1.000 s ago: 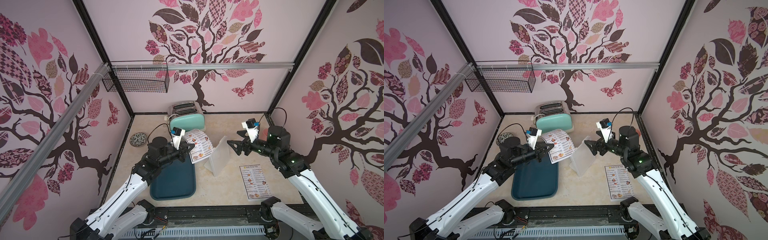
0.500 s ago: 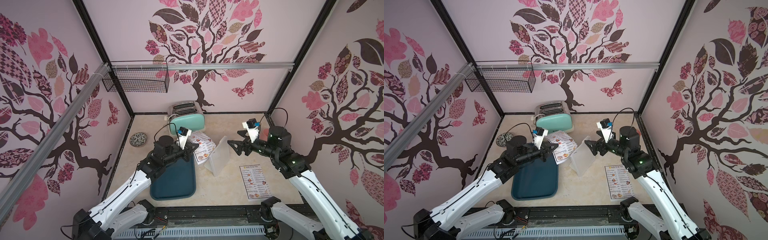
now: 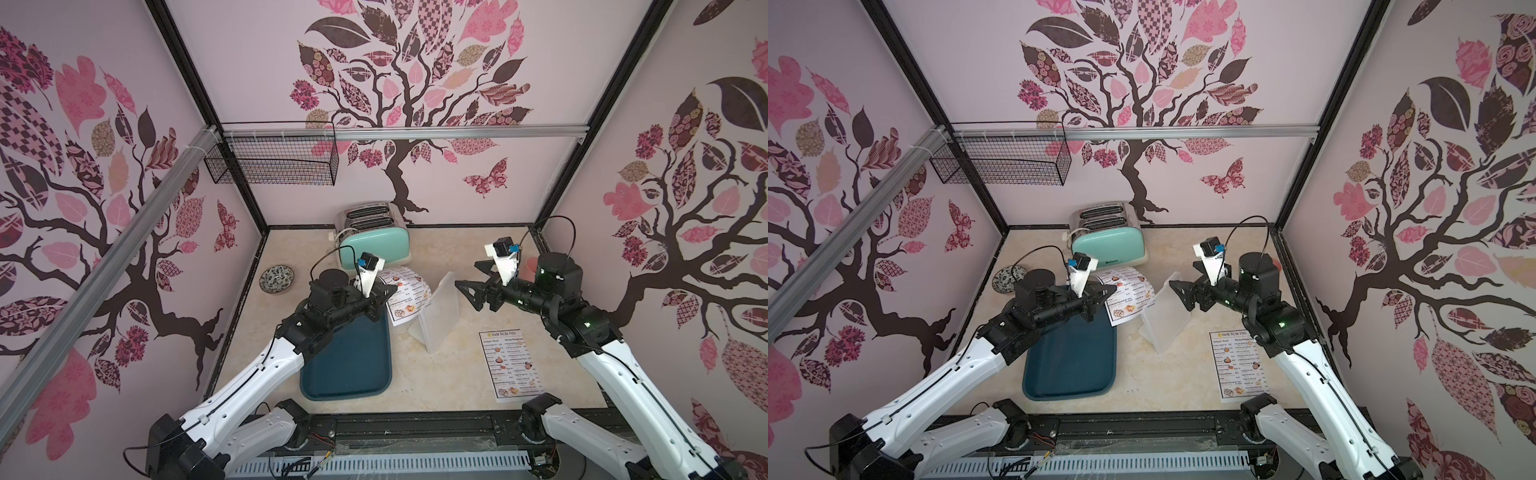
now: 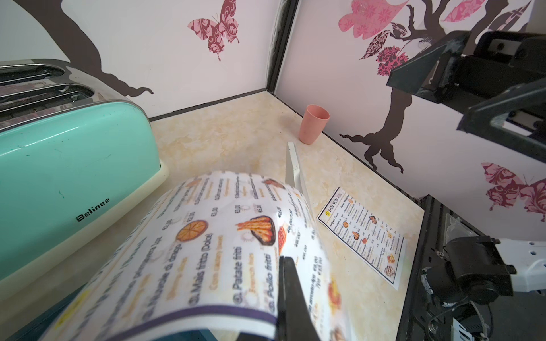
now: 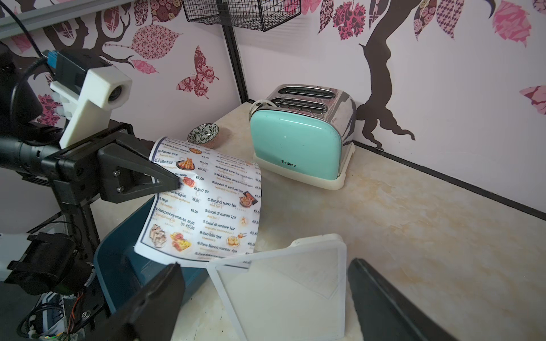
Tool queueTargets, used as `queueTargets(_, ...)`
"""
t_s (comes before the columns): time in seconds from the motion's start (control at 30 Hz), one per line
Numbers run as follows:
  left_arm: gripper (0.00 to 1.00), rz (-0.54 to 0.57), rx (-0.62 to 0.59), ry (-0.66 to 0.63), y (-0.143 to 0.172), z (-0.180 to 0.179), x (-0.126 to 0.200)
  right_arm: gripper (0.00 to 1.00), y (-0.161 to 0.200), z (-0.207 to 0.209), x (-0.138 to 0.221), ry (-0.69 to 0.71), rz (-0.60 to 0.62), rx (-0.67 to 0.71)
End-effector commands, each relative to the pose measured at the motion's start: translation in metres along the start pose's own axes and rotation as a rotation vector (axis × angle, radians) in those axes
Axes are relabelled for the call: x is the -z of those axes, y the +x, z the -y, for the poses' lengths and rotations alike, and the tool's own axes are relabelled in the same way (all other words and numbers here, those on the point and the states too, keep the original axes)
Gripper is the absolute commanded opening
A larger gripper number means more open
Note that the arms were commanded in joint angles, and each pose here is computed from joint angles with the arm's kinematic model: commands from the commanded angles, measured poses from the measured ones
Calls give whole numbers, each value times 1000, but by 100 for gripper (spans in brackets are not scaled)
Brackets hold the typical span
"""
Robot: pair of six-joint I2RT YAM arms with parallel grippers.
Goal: Replace the menus in the menu holders
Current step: Insert the menu into the menu holder.
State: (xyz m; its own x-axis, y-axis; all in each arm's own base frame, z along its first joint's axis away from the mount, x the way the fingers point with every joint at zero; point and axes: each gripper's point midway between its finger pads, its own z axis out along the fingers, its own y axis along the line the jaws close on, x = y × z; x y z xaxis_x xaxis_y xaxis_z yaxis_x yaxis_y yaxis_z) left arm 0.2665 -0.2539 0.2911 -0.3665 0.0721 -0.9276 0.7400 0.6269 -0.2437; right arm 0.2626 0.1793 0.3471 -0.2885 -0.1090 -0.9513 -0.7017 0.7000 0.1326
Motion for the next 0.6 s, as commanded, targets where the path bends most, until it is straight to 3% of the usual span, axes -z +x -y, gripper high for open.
queueTargets(0.0,0,22,-43,1,-11,3,4,93,-13,-3,6,2,35,27)
queueTargets(0.57,0,14,-39,26,-15,6,-11,93,-17,-3,7,2,44,34)
